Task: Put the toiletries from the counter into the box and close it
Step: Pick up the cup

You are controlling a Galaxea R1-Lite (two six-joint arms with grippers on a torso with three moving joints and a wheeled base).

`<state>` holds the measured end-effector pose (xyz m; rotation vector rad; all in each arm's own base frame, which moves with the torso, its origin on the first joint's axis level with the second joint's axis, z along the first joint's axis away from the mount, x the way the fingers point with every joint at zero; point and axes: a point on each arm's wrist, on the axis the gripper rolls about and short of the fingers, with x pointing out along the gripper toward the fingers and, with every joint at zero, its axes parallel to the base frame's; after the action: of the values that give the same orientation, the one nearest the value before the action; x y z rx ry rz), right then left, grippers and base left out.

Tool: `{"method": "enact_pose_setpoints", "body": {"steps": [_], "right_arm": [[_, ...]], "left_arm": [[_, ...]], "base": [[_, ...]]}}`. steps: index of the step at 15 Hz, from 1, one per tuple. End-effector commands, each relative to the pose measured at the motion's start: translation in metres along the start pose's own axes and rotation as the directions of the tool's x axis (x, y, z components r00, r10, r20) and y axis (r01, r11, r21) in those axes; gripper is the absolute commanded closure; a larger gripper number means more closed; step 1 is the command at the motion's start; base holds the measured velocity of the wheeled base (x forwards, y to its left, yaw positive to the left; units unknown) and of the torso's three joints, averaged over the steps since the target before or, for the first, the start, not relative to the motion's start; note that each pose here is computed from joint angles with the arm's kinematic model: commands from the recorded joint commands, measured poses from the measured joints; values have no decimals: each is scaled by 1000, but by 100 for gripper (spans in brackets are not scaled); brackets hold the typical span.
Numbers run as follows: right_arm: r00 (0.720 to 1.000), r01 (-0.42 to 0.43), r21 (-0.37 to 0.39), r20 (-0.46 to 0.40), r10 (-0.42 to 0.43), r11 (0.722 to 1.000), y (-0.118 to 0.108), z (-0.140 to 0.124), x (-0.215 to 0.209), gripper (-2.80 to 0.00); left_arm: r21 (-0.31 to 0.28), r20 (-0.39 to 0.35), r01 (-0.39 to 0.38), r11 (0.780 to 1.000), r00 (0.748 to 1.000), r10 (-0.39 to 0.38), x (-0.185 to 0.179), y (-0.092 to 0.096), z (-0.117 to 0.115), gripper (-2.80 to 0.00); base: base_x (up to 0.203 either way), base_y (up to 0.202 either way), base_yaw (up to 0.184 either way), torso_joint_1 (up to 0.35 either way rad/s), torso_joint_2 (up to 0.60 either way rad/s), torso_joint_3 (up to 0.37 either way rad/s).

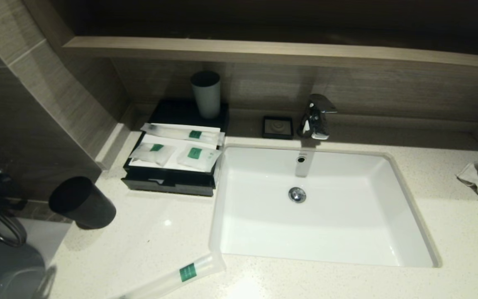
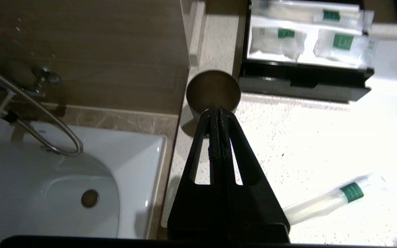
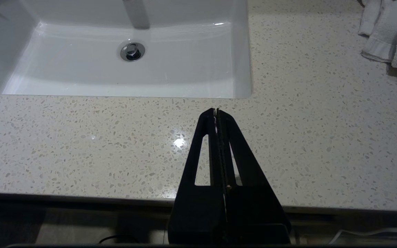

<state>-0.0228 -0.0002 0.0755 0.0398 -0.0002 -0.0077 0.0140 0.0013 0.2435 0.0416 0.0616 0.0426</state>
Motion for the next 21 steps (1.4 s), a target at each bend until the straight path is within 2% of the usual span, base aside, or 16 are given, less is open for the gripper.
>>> {"method": "enact_pose_setpoints", "body": {"steps": [1,5,13,18,21], "right_arm": [[1000,0,0,-1,0,1000,0,0,0,0],[1000,0,0,0,0,1000,0,0,0,0],[1000,0,0,-2,0,1000,0,0,0,0],[1000,0,0,0,0,1000,0,0,0,0],[1000,0,0,-1,0,1000,0,0,0,0]], "left_arm": [[10,-127,17,1000,992,-16,31,-3,-2,0],[2,-221,105,994,970,-102,59,-7,-2,0],[-18,-245,222,975,944,-220,109,-27,14,0],[-27,-278,226,974,934,-225,125,-54,14,0],[-24,-274,203,979,940,-201,127,-65,13,0]], "base": [[0,0,0,0,0,0],[0,0,0,0,0,0],[0,0,0,0,0,0],[0,0,0,0,0,0],[0,0,0,0,0,0]]}}
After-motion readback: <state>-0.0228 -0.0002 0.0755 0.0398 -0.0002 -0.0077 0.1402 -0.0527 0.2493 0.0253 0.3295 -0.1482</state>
